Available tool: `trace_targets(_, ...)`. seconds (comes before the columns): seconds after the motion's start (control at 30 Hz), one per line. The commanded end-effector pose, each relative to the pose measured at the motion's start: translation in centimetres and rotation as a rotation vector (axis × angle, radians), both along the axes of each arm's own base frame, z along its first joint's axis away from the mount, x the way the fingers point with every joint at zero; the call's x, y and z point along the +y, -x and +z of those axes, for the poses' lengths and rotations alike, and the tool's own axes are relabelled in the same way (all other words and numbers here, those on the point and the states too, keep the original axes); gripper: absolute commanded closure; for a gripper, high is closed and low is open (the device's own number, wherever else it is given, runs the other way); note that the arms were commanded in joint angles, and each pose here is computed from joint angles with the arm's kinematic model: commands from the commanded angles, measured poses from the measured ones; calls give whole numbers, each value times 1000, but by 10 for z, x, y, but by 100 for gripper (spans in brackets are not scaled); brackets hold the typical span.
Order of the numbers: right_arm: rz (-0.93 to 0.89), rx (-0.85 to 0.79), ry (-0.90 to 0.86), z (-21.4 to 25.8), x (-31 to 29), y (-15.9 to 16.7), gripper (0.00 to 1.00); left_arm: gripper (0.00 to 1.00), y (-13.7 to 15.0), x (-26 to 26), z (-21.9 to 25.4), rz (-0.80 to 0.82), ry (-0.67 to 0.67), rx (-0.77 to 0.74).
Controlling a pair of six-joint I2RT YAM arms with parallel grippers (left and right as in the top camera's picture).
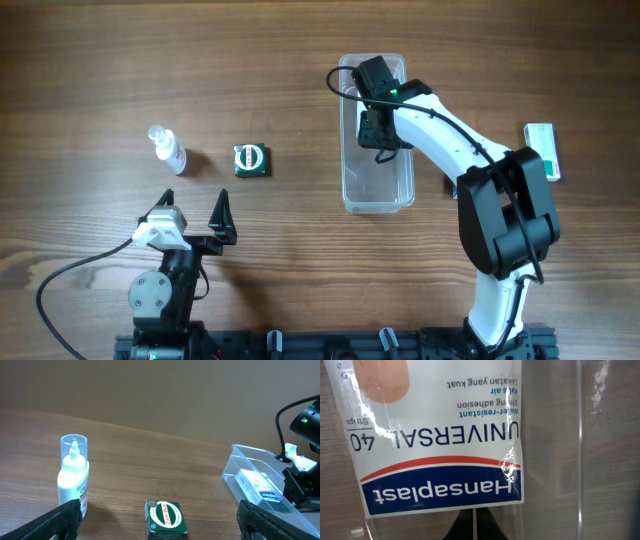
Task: Pack container
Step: 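Lower the Hansaplast box into the container's far end and release, then move the right gripper to the blue Vicks box and grasp it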
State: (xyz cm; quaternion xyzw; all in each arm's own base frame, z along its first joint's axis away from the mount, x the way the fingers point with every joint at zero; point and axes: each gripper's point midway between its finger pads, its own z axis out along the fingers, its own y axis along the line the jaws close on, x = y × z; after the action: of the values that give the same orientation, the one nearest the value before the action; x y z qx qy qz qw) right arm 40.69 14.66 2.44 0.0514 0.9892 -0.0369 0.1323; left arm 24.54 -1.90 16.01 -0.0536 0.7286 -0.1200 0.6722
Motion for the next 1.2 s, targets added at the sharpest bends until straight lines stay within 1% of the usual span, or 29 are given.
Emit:
trace_targets(0.0, -9, -19, 51, -4, -8, -5, 96, 0, 0, -1, -2, -9, -11, -1)
trace_targets(0.1, -36, -33, 70, -2, -12, -7, 96, 0, 0, -1, -2, -9, -11, -1)
trace_targets(0.57, -46, -52, 60, 1, -10, -12, 96, 0, 0, -1, -2, -9, -11, 0)
trace_targets(0.73, -24, -54, 6, 15, 1, -15, 95, 0, 0, -1, -2, -9, -11, 0)
trace_targets(0.83, -9, -92, -31, 40, 6, -19, 95, 0, 0, -1, -2, -9, -11, 0)
trace_targets(0.97, 12, -164, -72, 87, 10, -20, 92, 0, 0, -1, -2, -9, -11, 0)
trace_targets(1.03, 26, -208, -74, 124, 3, -13, 88, 0, 0, -1, -2, -9, -11, 0)
trace_targets(1.17, -8, -268, -91, 175, -21, 6, 77, 0, 0, -1, -2, -9, -11, 0)
